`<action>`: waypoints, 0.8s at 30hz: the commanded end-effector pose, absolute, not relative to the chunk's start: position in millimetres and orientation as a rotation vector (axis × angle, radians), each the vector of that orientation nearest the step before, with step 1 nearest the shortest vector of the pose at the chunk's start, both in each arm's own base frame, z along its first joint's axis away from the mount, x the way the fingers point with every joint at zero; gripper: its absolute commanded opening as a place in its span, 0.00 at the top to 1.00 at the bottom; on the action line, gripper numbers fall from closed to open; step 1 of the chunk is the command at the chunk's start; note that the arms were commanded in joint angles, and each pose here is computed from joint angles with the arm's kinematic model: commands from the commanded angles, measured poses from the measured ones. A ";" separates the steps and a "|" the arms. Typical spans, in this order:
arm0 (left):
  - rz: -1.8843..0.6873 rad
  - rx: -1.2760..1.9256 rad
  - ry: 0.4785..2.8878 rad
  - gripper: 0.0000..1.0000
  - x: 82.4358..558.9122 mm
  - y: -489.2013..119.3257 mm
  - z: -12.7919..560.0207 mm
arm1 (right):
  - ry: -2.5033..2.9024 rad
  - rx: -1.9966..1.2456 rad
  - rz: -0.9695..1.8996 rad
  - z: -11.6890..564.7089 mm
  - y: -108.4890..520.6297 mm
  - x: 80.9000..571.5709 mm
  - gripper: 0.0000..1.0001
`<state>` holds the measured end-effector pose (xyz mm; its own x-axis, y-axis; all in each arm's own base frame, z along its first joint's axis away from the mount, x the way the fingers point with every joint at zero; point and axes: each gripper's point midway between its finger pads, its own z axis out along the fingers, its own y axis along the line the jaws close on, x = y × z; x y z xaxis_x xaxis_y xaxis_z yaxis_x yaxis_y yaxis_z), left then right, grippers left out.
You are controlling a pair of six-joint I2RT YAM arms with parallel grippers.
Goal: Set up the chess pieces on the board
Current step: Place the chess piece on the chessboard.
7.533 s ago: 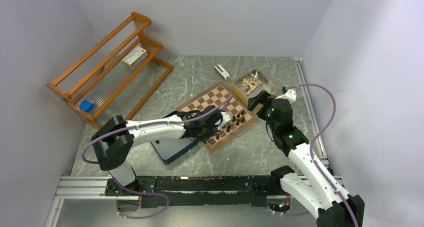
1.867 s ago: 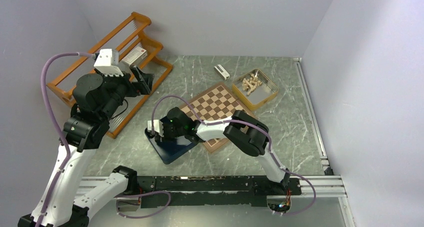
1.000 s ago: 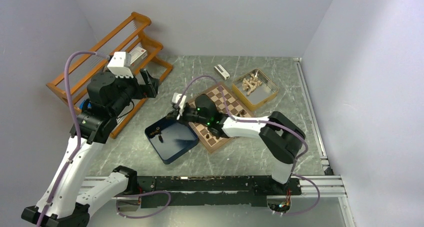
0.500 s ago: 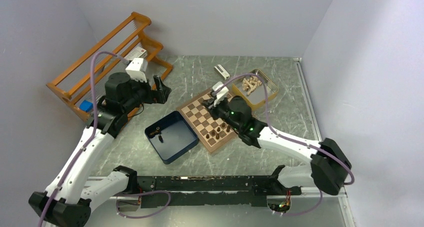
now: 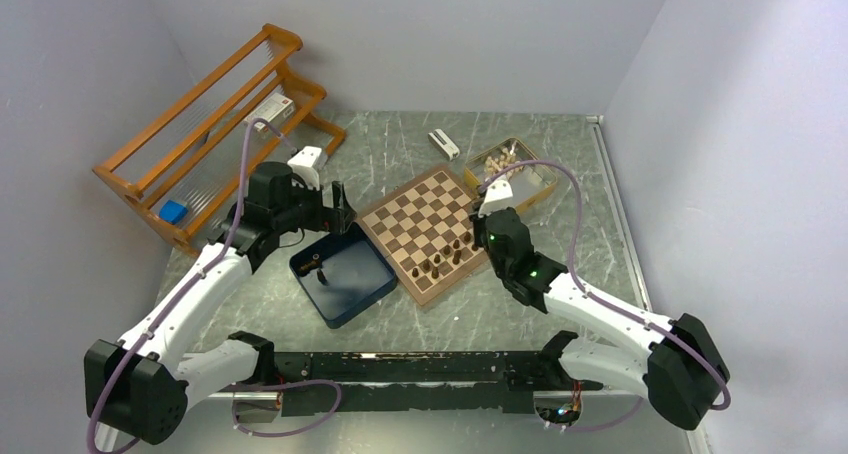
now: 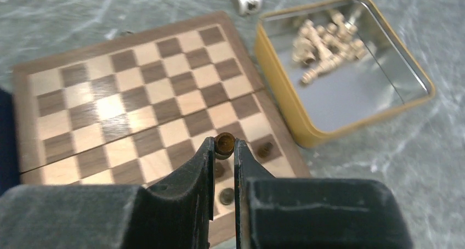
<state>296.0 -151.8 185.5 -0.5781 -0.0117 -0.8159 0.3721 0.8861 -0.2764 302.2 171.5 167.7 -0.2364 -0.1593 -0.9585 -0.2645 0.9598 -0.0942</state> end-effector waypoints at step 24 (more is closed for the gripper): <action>-0.553 0.357 2.070 0.00 294.1 -157.7 189.3 | 2.001 0.191 0.010 97.7 82.2 319.7 0.99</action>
<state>293.3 -153.5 178.5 -0.5635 0.0356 -0.8253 0.4191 0.8732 -0.2485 310.5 81.2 91.7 -0.4112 0.0272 -0.9111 0.0572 0.9984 0.0040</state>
